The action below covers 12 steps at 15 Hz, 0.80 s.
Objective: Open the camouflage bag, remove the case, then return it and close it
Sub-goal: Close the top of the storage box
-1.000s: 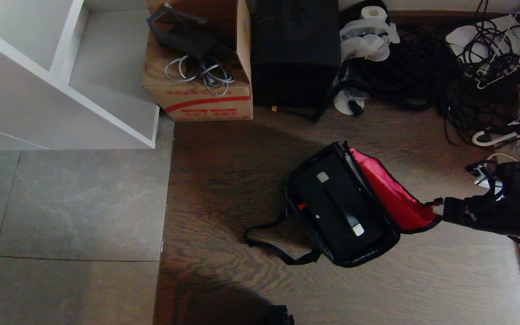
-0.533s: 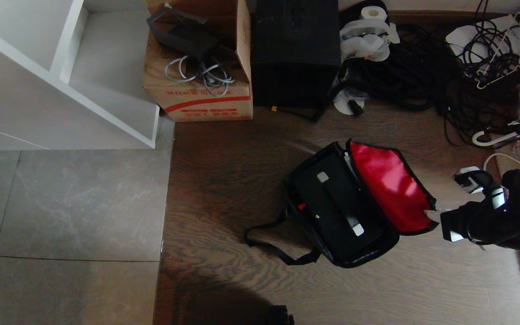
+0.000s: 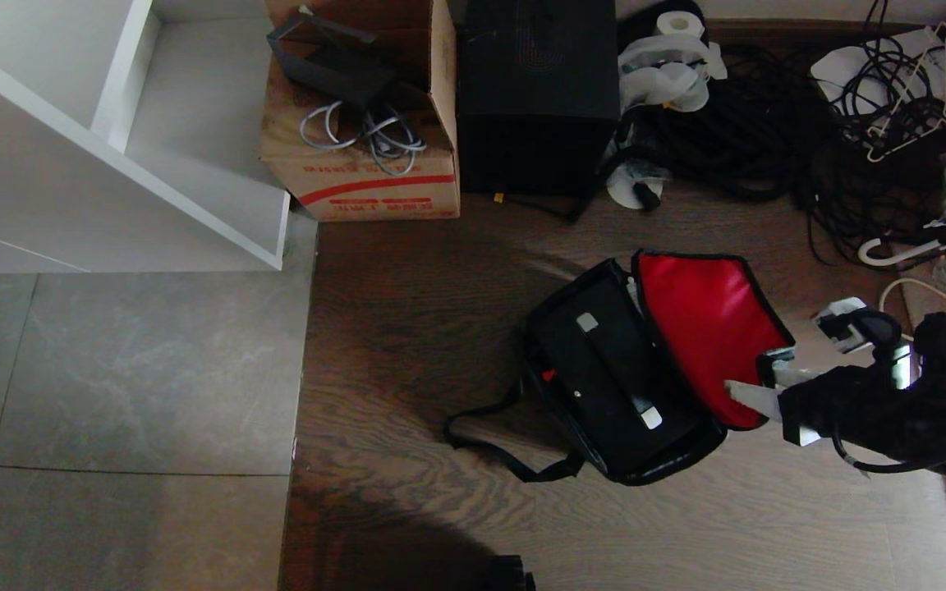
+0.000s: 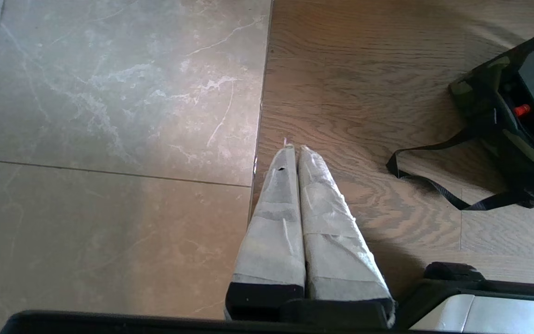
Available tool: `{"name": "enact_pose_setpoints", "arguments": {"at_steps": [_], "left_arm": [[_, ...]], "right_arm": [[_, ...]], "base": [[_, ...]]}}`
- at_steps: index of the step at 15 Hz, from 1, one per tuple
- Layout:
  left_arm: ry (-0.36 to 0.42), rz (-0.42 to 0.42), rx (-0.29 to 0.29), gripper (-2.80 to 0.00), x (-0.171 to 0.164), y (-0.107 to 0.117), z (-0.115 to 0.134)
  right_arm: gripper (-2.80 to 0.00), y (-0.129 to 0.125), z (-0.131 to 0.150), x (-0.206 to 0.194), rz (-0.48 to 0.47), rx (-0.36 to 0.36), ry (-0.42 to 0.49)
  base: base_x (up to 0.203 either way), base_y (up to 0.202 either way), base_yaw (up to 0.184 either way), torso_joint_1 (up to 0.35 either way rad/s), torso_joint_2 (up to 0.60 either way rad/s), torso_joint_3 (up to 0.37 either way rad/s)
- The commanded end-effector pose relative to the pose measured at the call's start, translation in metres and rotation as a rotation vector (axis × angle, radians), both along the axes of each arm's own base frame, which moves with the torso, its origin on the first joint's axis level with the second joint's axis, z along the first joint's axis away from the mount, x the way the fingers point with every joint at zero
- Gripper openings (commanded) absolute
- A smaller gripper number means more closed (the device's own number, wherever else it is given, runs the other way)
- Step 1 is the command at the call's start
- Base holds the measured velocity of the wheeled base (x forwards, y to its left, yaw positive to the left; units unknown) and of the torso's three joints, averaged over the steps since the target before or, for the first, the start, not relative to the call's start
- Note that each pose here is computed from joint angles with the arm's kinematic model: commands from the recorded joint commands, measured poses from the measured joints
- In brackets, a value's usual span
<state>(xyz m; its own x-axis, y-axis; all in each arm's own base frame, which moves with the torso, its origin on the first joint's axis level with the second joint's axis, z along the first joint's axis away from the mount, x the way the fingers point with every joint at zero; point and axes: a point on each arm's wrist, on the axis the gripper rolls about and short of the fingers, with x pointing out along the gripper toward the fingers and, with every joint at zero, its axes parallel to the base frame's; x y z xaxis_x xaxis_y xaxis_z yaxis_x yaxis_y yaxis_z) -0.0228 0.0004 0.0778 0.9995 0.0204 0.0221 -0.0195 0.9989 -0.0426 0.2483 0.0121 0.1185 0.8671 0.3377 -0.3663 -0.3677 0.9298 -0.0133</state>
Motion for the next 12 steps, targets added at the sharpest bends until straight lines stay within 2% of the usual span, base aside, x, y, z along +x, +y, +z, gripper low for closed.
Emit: {"name": "enact_pose_setpoints", "arguments": {"at_steps": [1,4,6,10,12], "left_arm": [[0.008,0.001,-0.001,-2.80,0.001,0.000,-0.003],[0.008,0.001,-0.001,-2.80,0.001,0.000,-0.003],[0.008,0.001,-0.001,-2.80,0.001,0.000,-0.003],[0.008,0.001,-0.001,-2.80,0.001,0.000,-0.003],[0.008,0.001,-0.001,-2.80,0.001,0.000,-0.003]], "right_arm": [[0.00,0.015,0.005,-0.018,0.047,0.051,-0.004],[0.00,0.026,-0.001,-0.034,0.056,0.105,0.055],[0.00,0.034,-0.001,-0.042,0.048,0.170,0.092],[0.00,0.062,-0.003,-0.052,-0.020,0.286,0.216],[0.00,0.078,0.001,-0.055,-0.061,0.337,0.239]], "base": [[0.000,0.000,0.000,0.000,0.00,0.000],[0.000,0.000,0.000,0.000,0.00,0.000],[0.000,0.000,0.000,0.000,0.00,0.000],[0.000,0.000,0.000,0.000,0.00,0.000],[0.000,0.000,0.000,0.000,0.00,0.000]]}}
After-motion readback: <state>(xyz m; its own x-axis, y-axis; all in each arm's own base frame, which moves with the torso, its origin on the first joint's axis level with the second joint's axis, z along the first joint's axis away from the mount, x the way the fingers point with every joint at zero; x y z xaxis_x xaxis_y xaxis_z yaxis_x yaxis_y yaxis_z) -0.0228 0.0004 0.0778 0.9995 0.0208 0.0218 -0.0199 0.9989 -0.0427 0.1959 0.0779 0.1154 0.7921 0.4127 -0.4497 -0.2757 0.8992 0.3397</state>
